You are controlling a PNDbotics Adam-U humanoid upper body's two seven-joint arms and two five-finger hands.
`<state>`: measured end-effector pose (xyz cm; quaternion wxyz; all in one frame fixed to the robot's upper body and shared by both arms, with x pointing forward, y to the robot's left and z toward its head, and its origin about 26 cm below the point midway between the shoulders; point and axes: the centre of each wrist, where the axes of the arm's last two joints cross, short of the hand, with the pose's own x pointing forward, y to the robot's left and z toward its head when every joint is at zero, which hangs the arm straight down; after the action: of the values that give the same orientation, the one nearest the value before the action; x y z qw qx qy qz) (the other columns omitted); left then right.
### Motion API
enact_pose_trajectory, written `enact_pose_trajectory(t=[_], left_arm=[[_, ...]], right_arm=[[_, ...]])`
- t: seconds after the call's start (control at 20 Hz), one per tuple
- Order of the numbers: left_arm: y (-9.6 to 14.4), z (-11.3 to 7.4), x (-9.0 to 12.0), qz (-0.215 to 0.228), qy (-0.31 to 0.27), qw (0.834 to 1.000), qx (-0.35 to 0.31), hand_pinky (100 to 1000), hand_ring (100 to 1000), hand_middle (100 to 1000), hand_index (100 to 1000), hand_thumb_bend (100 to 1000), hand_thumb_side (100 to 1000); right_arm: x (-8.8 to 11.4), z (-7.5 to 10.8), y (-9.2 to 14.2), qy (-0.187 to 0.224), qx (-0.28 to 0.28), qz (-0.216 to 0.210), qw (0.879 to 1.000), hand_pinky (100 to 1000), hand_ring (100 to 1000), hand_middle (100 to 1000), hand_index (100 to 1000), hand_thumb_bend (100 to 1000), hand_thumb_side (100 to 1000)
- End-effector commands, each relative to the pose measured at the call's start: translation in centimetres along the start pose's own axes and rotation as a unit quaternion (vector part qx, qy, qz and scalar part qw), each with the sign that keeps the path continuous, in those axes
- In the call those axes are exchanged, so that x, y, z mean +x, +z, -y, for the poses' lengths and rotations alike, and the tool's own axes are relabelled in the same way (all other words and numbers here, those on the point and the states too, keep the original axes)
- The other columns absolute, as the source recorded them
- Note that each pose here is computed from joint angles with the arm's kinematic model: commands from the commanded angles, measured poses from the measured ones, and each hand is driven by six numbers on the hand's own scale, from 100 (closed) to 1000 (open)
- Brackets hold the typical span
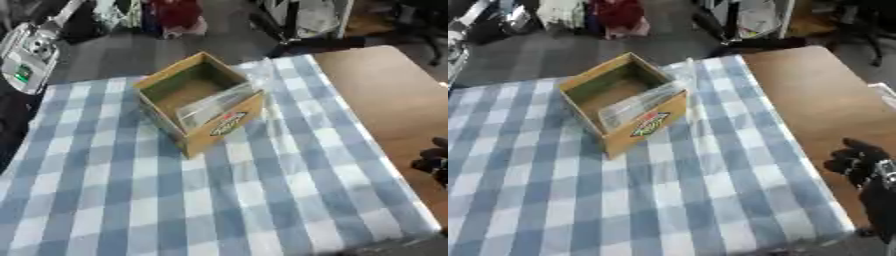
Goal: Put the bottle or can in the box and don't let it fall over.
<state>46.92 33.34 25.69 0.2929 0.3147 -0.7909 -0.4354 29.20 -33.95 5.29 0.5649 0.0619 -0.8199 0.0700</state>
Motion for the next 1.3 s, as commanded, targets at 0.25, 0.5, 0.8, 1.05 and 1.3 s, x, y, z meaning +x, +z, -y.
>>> enact_pose_trajectory(t=[0.25, 0.5, 0.8, 1.05, 1.3], left_arm=[[3.1, -1.3, 0.1, 0.024, 0.041, 0.993, 0.109, 747, 838, 772, 938, 100, 862], [4.9, 3.3, 2.1, 0.013, 0.131, 0.98, 0.149, 711, 798, 720, 914, 115, 883], [9.4, 10.0, 1.9, -0.098, 0.259, 0.95, 0.142, 690, 787, 700, 919, 160, 962], [12.7, 15.4, 3.7, -0.168, 0.359, 0.91, 0.125, 679, 776, 687, 916, 163, 985], [14.9, 17.2, 6.3, -0.184, 0.419, 0.882, 0.113, 678, 776, 685, 915, 164, 997]], right_arm=[[1.0, 0.7, -0.3, 0.014, -0.018, 0.017, 1.0, 758, 641, 624, 801, 100, 803], [1.1, 1.0, -0.1, 0.018, -0.031, 0.019, 0.999, 758, 640, 624, 801, 100, 809], [0.9, 0.6, -0.3, 0.01, -0.021, 0.02, 1.0, 759, 640, 623, 801, 100, 810], [0.5, 0.3, 0.1, 0.005, -0.01, 0.006, 1.0, 758, 640, 623, 800, 100, 814], [0.2, -0.1, 0.3, -0.001, 0.005, -0.002, 1.0, 758, 640, 623, 800, 100, 816]])
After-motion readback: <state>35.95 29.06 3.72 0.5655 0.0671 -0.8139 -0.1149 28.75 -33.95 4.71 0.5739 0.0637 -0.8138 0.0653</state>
